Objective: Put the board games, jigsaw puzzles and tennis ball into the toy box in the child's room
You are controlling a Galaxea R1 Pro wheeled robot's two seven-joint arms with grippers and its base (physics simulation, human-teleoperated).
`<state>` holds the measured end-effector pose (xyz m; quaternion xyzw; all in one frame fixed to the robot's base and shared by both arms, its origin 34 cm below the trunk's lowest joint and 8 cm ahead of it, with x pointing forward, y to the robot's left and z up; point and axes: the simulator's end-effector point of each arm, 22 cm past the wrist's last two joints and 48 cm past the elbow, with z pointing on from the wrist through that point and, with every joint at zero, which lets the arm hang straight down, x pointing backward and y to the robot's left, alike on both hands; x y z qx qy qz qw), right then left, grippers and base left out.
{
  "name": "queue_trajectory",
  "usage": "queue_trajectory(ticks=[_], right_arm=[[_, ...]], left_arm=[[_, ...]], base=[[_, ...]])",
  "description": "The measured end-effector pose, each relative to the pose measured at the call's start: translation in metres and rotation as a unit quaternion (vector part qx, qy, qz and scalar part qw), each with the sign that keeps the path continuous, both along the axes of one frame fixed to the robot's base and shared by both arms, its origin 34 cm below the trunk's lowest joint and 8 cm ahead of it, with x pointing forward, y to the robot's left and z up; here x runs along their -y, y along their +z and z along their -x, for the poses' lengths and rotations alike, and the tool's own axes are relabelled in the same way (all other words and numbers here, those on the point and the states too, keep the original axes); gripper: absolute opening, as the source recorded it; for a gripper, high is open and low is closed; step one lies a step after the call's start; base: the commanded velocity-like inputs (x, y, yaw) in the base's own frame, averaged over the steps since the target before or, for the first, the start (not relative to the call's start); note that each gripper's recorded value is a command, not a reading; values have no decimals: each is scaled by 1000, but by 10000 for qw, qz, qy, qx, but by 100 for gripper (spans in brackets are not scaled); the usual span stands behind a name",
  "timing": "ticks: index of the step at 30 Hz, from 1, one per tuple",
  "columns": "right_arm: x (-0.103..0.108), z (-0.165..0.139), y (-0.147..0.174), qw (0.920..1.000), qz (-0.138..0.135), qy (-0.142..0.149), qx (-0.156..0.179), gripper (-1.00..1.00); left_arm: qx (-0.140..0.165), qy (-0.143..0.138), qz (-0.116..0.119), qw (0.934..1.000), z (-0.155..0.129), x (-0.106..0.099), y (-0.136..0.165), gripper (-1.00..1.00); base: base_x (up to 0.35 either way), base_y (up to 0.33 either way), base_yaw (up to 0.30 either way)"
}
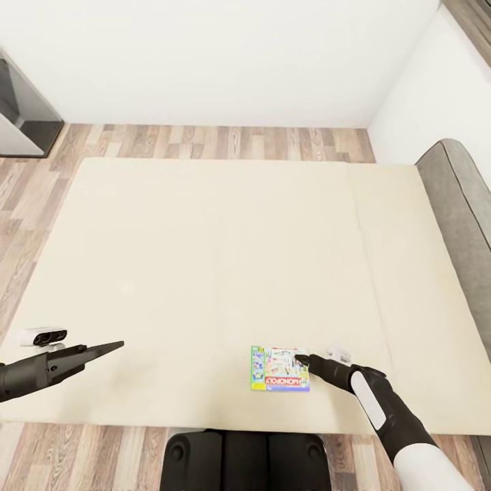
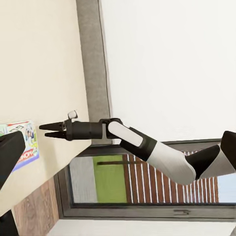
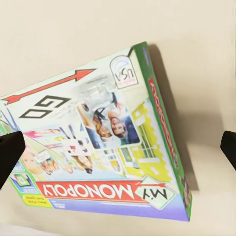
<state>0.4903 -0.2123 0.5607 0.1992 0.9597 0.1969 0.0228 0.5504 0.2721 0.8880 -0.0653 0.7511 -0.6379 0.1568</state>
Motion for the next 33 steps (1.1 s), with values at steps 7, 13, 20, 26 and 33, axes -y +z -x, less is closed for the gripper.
queue_trajectory(ticks=[7, 13, 20, 26, 33], right_arm=[[1, 5, -4, 10000, 4, 2, -58, 100], [-1, 10, -8, 9999, -4, 0, -107, 100], [-1, 14, -12, 9999, -7, -5, -163, 100], [-3, 13, -14, 9999, -16, -5, -154, 100], [-1, 4, -16, 10000, 22, -15, -21, 100]], left_arm=[[-60, 1, 1, 10000, 1, 0, -5, 100], [-112, -2, 2, 9999, 3, 0, -10, 100], [-173, -4, 4, 9999, 4, 0, -15, 100], [-218, -2, 2, 9998, 5, 0, -19, 100], [-278, -1, -3, 9996, 7, 0, -24, 100]], base=[[0, 0, 0], [0, 0, 0], [0, 0, 0], [0, 0, 0], [0, 0, 0]])
